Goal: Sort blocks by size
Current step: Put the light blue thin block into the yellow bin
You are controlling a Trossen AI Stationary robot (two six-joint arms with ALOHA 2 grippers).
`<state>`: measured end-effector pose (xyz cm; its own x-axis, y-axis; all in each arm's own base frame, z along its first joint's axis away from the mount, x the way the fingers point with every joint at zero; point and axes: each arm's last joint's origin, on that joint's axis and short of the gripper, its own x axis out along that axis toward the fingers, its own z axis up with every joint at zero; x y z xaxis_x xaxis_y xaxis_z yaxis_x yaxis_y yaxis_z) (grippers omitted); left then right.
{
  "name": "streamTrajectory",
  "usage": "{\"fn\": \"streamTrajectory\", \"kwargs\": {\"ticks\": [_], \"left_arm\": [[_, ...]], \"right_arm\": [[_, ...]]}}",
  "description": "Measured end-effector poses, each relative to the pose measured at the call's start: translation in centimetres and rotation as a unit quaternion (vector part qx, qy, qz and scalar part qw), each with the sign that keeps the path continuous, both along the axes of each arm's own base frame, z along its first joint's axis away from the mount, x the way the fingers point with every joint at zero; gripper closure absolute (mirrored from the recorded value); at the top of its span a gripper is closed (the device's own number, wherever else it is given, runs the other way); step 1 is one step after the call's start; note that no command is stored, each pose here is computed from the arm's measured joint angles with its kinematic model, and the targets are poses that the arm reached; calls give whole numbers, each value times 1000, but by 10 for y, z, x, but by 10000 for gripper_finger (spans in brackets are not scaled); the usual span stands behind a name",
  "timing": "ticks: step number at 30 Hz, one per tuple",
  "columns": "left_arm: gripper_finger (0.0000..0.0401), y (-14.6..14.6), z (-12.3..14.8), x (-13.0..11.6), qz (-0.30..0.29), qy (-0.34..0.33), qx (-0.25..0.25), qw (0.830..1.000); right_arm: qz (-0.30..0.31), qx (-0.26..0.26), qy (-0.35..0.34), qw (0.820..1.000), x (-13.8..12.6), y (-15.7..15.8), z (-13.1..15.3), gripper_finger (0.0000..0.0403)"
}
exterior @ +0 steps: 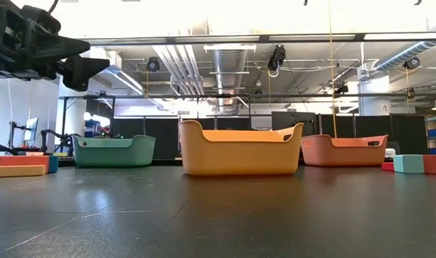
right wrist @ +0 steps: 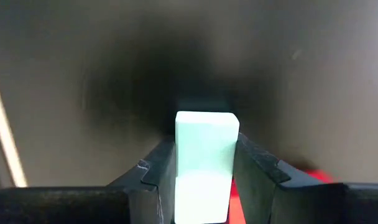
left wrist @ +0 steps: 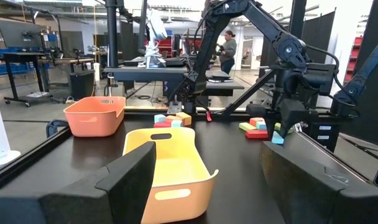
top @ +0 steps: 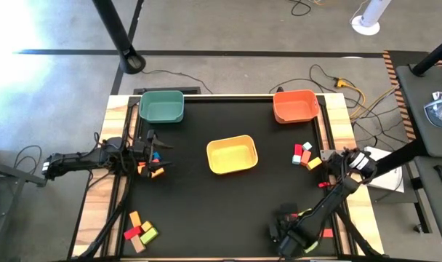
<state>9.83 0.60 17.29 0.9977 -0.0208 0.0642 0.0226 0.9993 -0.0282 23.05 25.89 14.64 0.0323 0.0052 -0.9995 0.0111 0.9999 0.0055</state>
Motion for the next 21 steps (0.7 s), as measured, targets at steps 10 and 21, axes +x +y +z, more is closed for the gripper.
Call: {"fn": "streamTrajectory", "kwargs": {"ticks": [10, 21], "left_arm": [[127, 0, 0, 0, 0, 0, 0, 1000], [127, 0, 0, 0, 0, 0, 0, 1000]], "right_arm": [[38, 3, -42, 998, 37, -11, 29, 283], [97, -77, -159, 980, 108, -63, 89, 282]]}}
